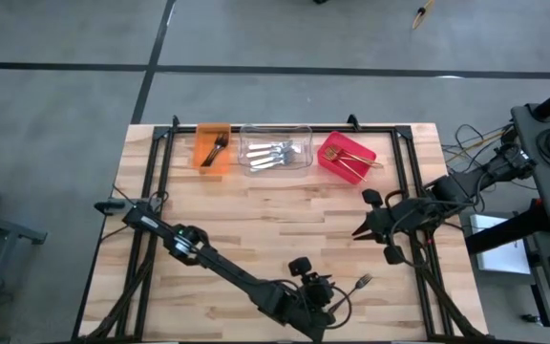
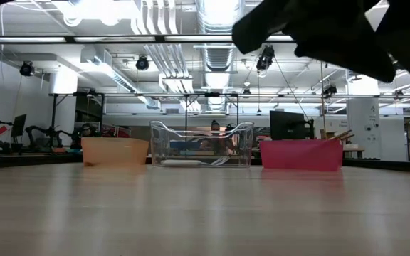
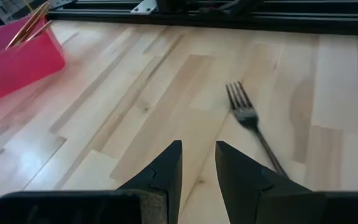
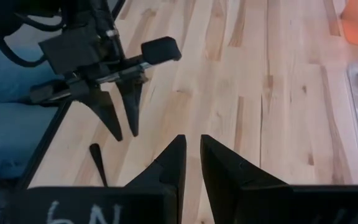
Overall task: Sort silverware by color (type)
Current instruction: Put the black fork into the orange bin
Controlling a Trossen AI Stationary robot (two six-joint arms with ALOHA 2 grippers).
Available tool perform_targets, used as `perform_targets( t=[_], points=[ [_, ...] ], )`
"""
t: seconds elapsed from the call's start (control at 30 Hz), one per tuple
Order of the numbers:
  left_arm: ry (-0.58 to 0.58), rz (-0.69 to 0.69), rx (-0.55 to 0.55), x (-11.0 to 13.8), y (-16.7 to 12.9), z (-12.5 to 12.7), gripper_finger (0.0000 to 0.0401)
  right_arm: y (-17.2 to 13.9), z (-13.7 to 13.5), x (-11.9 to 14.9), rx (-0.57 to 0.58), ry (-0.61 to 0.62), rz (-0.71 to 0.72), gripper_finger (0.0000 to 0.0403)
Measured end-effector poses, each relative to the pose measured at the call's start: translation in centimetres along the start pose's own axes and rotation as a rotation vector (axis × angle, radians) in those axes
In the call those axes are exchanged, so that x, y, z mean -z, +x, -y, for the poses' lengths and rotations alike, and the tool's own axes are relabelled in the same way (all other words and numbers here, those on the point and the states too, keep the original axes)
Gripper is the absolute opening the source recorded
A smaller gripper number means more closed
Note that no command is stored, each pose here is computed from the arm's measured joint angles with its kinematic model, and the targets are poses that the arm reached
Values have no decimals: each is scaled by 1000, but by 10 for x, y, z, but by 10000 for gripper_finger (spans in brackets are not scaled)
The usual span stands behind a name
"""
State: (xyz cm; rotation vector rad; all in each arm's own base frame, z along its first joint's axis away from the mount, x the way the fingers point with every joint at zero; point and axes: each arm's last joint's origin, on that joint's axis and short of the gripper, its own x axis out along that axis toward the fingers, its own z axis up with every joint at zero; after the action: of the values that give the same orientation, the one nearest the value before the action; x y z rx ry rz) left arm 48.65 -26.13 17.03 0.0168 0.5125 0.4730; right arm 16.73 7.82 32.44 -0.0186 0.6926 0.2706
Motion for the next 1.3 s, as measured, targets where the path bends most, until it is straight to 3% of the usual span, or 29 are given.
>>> perform_targets(
  t=[0.2, 0.47, 0.67, 0.77, 1.07, 1.3],
  points=[
    [-63, 13, -5, 10, 19, 1, 79, 2, 0, 2, 2, -11, -9, 38],
    [-36, 52, 20, 27, 43, 9, 79, 8, 1, 10, 6, -11, -40, 38],
    [-88, 46, 180, 20, 49, 12, 83, 11, 1, 13, 9, -12, -53, 38],
    [-97, 29, 242, 20, 50, 13, 100, 11, 1, 13, 9, -14, -52, 38],
    [-110, 9, 243, 33, 61, 15, 172, 13, 1, 12, 8, -10, -46, 38],
    [-124, 10, 268, 33, 64, 15, 185, 13, 1, 12, 8, -4, -41, 38]
  ],
)
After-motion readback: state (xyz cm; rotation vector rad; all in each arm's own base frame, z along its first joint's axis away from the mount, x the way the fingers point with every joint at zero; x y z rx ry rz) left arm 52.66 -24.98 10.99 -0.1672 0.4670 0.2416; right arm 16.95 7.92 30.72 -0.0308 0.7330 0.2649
